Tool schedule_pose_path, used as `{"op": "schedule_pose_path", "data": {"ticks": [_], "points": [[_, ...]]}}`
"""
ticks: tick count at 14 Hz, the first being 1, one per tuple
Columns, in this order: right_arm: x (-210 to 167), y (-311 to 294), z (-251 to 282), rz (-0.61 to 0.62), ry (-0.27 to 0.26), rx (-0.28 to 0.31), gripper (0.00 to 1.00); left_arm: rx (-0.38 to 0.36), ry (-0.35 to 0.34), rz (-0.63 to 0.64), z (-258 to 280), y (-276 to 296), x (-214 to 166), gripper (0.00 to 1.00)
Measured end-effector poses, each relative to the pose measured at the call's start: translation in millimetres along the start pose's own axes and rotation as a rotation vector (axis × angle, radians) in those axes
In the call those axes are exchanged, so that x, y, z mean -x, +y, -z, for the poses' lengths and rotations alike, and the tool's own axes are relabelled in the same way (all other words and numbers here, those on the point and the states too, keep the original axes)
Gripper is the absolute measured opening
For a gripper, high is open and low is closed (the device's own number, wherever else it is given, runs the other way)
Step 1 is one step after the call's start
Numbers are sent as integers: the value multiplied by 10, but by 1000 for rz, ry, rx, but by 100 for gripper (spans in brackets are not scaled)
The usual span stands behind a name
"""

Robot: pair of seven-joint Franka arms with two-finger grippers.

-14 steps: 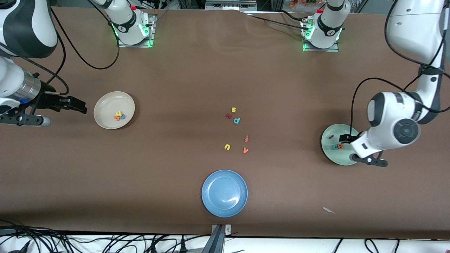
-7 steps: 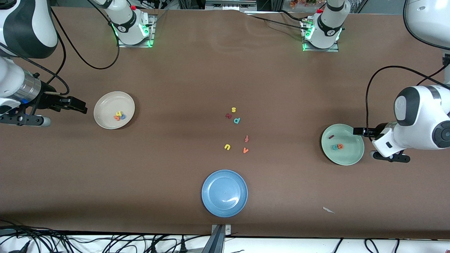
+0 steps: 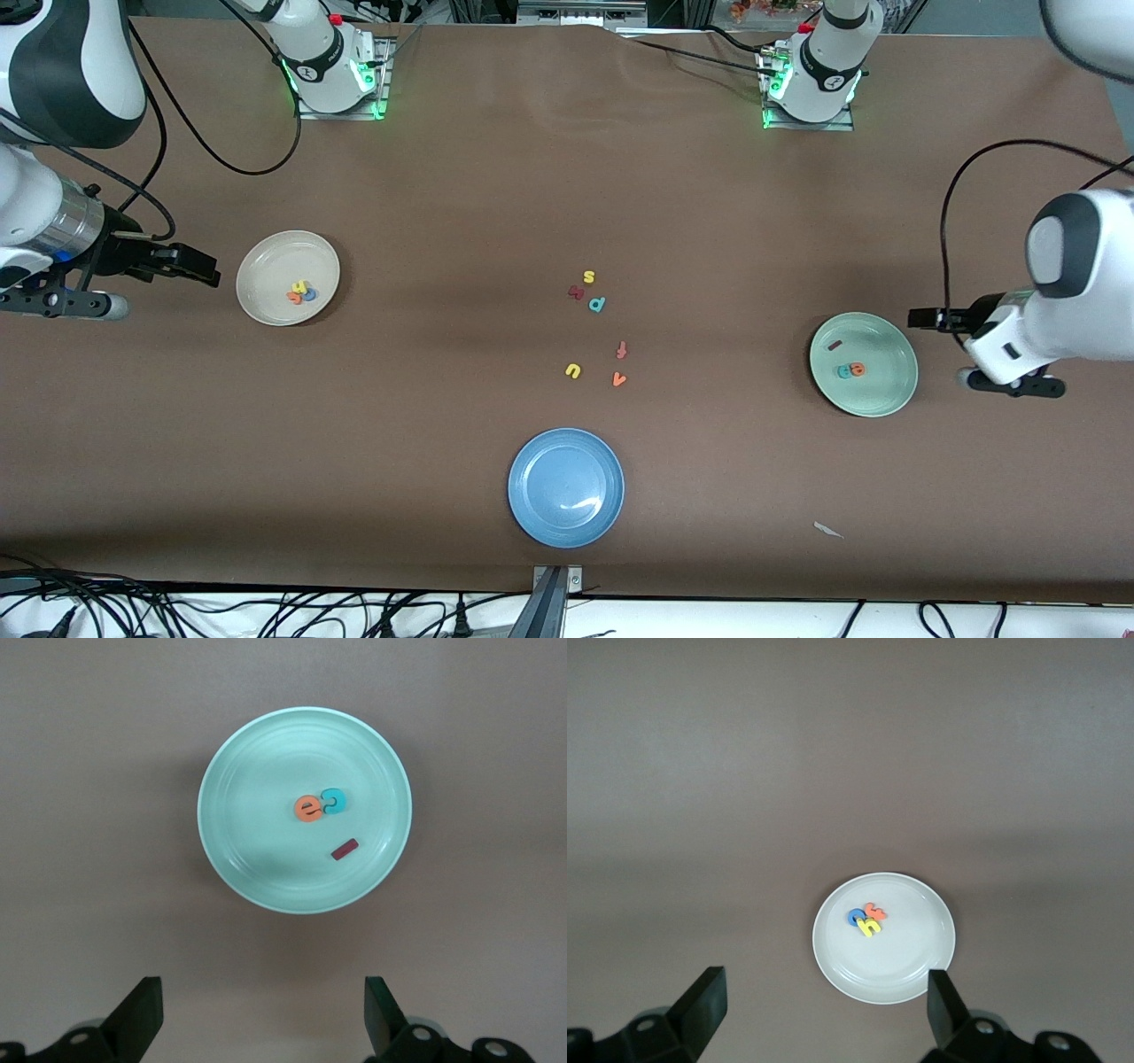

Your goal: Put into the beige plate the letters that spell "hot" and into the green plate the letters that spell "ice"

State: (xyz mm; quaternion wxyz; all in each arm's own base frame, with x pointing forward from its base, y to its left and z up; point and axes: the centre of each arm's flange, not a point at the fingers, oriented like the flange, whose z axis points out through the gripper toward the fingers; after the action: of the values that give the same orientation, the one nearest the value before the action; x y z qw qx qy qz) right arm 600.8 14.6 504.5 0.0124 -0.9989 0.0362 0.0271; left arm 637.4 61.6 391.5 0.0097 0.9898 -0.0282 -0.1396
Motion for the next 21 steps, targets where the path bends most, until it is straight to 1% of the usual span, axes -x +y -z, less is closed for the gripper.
{"op": "schedule_pose_path", "data": {"ticks": [4, 10, 11, 14, 21], "points": [[-1, 0, -3, 0, -1, 0, 100, -4, 65, 37, 600, 78, 362, 100], [-2, 0, -6, 0, -1, 0, 100, -28, 177, 12, 1348, 454, 927, 100], [-2, 0, -6, 0, -1, 0, 100, -30, 187, 9, 1434, 487, 1012, 100], [-2, -1, -6, 0, -1, 0, 100, -32, 184, 19, 1572, 602, 1187, 100], [-1, -20, 0, 3, 0, 0, 100, -35, 206, 25, 1710, 673, 1351, 100]]}}
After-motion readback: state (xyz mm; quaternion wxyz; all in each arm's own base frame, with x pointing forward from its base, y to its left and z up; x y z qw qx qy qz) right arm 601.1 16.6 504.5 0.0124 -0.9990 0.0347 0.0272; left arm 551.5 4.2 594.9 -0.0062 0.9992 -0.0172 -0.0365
